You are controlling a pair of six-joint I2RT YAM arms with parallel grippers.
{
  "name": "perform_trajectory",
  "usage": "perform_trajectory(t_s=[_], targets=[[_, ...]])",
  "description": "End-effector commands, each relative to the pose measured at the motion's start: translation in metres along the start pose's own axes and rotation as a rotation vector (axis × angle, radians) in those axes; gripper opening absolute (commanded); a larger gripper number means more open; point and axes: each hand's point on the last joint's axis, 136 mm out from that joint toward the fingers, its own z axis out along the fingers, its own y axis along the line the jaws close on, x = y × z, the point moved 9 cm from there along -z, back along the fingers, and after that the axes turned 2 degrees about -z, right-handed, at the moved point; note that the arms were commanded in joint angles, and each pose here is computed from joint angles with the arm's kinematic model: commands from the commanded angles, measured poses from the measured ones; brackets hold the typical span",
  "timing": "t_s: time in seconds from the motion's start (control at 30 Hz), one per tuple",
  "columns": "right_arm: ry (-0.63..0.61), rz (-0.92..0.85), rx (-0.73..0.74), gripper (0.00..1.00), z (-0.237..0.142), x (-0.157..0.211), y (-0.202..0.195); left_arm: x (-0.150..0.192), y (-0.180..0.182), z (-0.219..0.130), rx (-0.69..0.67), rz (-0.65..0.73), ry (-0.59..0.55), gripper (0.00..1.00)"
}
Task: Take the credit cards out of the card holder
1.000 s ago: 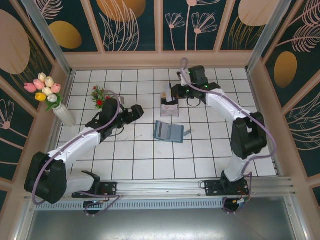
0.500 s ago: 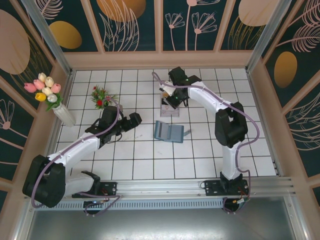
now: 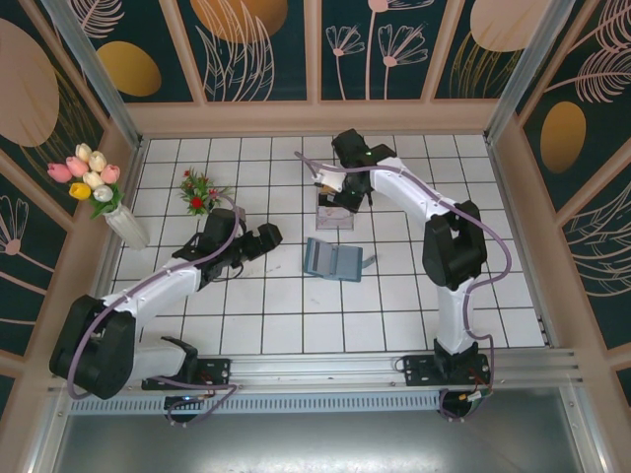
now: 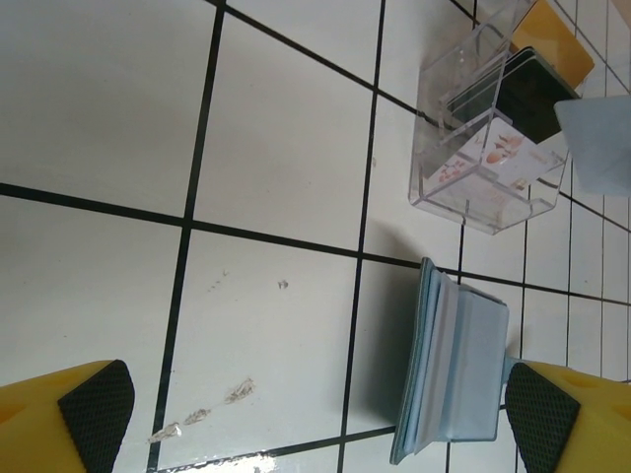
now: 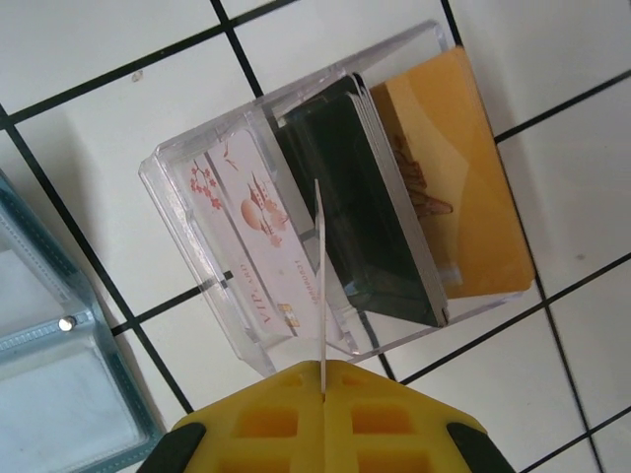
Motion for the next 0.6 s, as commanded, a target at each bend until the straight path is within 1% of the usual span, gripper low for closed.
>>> perform_trajectory(t_s=[0.0,0.1,0.27,0.57], targets=[[-0.032,-0.117,-0.027,0.0,-0.006,-0.014,0.007,-0.004,-0.005,0.003,0.03,-0.015,0.001,0.99],[-0.046,-0.165,-0.064,0.0,-0.004,-0.017,0.014,-0.005,-0.006,0.004,0.032,-0.019,0.009,0.99],[-0.019,-0.196,-0.114,0.0,0.006,-0.014,0.02,-0.006,-0.007,0.005,0.034,-0.023,0.008,0.99],[0.027,-0.229,-0.092,0.0,0.014,-0.009,0.018,-0.003,-0.003,0.009,0.027,-0.032,0.02,0.99]])
